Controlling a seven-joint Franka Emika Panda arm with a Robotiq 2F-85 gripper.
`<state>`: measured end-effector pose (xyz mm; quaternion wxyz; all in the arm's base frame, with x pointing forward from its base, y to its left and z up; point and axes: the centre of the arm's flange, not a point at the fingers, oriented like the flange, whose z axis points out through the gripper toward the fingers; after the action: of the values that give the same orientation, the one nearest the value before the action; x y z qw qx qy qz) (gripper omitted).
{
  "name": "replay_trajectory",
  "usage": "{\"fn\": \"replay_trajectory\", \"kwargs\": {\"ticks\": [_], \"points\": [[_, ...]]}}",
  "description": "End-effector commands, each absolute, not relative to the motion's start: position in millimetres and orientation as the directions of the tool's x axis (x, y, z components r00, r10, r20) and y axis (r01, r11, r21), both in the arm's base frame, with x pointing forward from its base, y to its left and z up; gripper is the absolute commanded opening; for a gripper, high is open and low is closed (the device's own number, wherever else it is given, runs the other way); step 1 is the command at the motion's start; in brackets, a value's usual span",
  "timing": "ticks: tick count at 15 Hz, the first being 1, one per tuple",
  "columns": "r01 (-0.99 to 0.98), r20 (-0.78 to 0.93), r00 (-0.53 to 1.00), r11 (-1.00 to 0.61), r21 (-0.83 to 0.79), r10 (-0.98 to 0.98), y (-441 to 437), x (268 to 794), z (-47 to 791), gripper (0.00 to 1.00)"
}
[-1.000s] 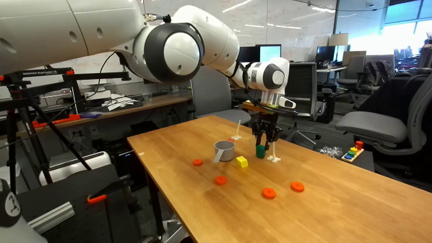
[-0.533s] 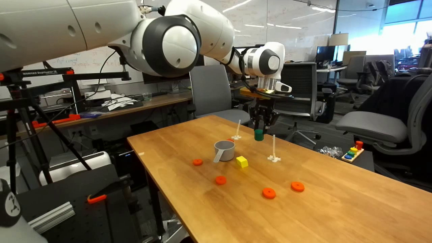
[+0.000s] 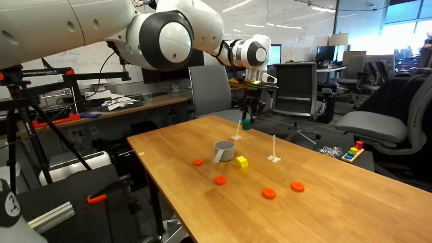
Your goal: Put the blocks in the cup
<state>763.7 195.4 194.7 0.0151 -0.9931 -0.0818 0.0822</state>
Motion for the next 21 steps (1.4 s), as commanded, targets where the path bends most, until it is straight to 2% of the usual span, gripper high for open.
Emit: {"fn": "replay_trajectory", "kwargs": {"ticks": [1,13,21], "points": [[0.126,-0.198,0.971,-0.99,-0.067,0.137,210,753,201,0.19],[0.141,-0.328,0.934,-0.99,-0.019,0.139,254,673,162,0.19],[0.21,-0.288,0.94,-0.976,0.061,0.184,277,661,221,0.19]]}}
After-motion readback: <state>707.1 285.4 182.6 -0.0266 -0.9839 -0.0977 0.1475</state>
